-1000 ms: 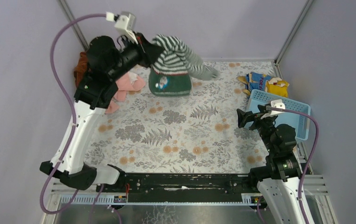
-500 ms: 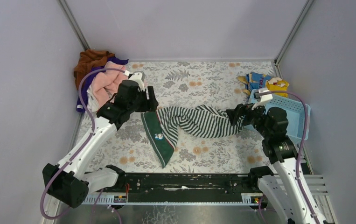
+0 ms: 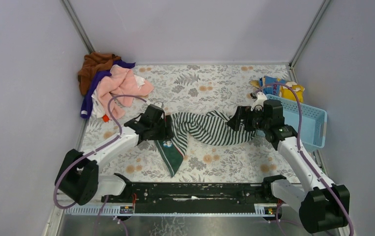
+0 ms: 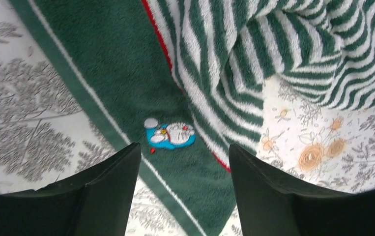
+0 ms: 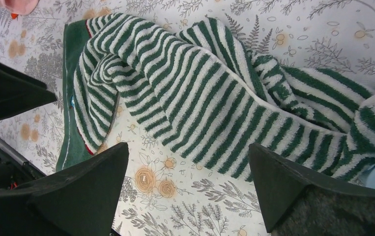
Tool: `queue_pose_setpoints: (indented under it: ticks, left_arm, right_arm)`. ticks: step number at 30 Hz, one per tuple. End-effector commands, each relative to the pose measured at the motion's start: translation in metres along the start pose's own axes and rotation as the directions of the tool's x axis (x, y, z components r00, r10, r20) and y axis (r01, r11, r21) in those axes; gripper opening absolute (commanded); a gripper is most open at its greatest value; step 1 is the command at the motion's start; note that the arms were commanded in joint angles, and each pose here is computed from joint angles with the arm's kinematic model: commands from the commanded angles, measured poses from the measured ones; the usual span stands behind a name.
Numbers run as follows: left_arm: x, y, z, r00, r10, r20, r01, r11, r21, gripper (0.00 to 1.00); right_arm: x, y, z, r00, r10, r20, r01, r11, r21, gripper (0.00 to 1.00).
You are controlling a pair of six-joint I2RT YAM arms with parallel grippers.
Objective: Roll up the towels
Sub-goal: Place the towel at the center of the board, then flatten out the towel at the center of the board.
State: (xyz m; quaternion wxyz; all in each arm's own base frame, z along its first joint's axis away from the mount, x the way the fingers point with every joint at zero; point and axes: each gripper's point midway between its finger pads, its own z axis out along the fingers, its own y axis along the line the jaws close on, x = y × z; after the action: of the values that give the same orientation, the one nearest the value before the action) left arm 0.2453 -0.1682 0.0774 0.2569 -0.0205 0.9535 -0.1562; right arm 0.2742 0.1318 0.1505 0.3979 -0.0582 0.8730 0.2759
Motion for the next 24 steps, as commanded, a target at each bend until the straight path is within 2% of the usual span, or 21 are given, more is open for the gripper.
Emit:
queue_pose_setpoints:
  ticks: [1, 4, 6, 12, 16, 21, 24]
  left_arm:
    - [-0.02, -0.017, 0.024, 0.995, -0.066, 0.069, 0.063, 0.997, 0.055, 0.63]
    - [-0.003, 0.011, 0.039, 0.99, -0.142, 0.016, 0.143, 0.989, -0.034, 0.62]
    - [0.004, 0.037, 0.04, 0.974, -0.228, 0.017, 0.228, 0.971, -0.078, 0.59]
    - [0.013, 0.096, 0.02, 0.9, -0.419, 0.121, 0.434, 0.885, -0.169, 0.6]
    - [0.004, 0.112, 0.008, 0.835, -0.514, 0.196, 0.542, 0.829, -0.135, 0.61]
    - [-0.03, 0.087, -0.005, 0.862, -0.467, 0.197, 0.48, 0.877, -0.019, 0.69]
    - [-0.046, 0.057, -0.003, 0.908, -0.382, 0.172, 0.383, 0.923, 0.027, 0.69]
  right_arm:
    - [-0.025, 0.018, 0.001, 0.999, -0.013, 0.049, 0.016, 0.998, -0.058, 0.98]
    - [-0.02, 0.015, 0.005, 1.0, 0.001, 0.025, 0.001, 0.999, -0.05, 0.98]
    - [-0.015, 0.012, 0.009, 1.0, 0.014, 0.004, -0.014, 0.999, -0.039, 0.98]
    - [-0.009, -0.004, 0.022, 0.998, 0.057, -0.038, -0.056, 0.998, 0.037, 0.98]
    - [-0.02, -0.014, 0.03, 0.997, 0.078, -0.023, -0.075, 0.992, 0.103, 0.98]
    - [-0.036, -0.035, 0.039, 0.997, 0.079, 0.006, -0.078, 0.972, 0.221, 0.99]
    - [-0.038, -0.036, 0.043, 0.997, 0.082, 0.003, -0.081, 0.972, 0.223, 0.99]
